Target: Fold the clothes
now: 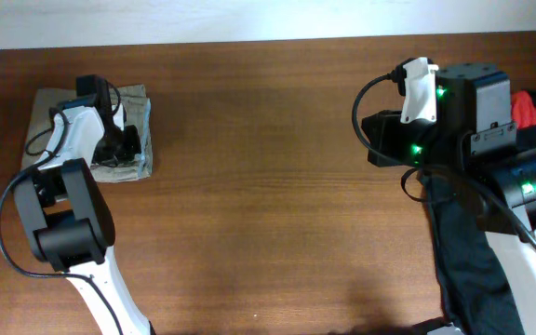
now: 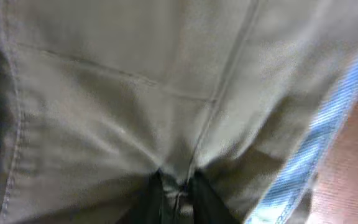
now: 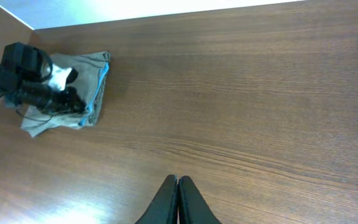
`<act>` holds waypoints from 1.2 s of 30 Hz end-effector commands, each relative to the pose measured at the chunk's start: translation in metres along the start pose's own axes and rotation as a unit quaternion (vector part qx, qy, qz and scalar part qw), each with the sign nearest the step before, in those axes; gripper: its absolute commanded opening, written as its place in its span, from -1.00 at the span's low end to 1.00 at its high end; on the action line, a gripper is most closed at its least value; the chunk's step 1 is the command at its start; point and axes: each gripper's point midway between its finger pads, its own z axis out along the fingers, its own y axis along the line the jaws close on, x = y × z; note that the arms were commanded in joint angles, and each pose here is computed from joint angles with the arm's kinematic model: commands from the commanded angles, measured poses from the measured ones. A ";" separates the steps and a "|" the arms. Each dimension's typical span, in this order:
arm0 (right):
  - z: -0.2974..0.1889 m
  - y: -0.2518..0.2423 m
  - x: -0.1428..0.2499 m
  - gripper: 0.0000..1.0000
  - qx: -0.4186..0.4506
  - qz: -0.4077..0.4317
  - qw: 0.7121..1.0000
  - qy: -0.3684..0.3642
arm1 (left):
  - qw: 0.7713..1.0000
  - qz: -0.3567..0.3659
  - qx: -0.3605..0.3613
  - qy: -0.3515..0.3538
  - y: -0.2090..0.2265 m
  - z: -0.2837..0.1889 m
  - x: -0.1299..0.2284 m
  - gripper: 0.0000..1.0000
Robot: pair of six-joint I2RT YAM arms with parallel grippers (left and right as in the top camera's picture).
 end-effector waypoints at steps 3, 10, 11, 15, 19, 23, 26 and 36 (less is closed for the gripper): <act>-0.033 0.005 -0.029 -0.57 0.017 -0.076 0.994 -0.074 | 0.994 0.062 0.060 -0.062 -0.021 -0.133 -0.020 -0.05; -0.152 0.009 -0.025 0.97 0.045 -0.101 0.974 -0.200 | 0.948 0.152 0.075 -0.268 -0.067 -0.355 0.058 0.98; -0.167 0.010 -0.015 0.97 0.043 -0.102 0.972 -0.209 | 0.942 0.175 0.078 -0.275 -0.074 -0.367 0.076 0.98; -0.183 0.007 0.005 0.97 0.044 -0.101 0.972 -0.205 | 0.945 0.207 0.083 -0.239 -0.087 -0.361 0.113 0.98; -0.179 0.005 0.011 0.97 0.046 -0.100 0.976 -0.190 | 0.943 0.204 0.086 -0.250 -0.090 -0.362 0.106 0.98; -0.179 0.005 0.011 0.97 0.047 -0.100 0.976 -0.190 | 0.943 0.204 0.086 -0.250 -0.090 -0.362 0.106 0.98; -0.174 -0.001 0.026 0.97 0.054 -0.096 0.981 -0.157 | 0.943 0.204 0.086 -0.250 -0.090 -0.362 0.106 0.98; -0.127 -0.069 0.032 0.97 0.187 -0.081 0.958 -0.201 | 0.943 0.204 0.086 -0.250 -0.090 -0.362 0.106 0.98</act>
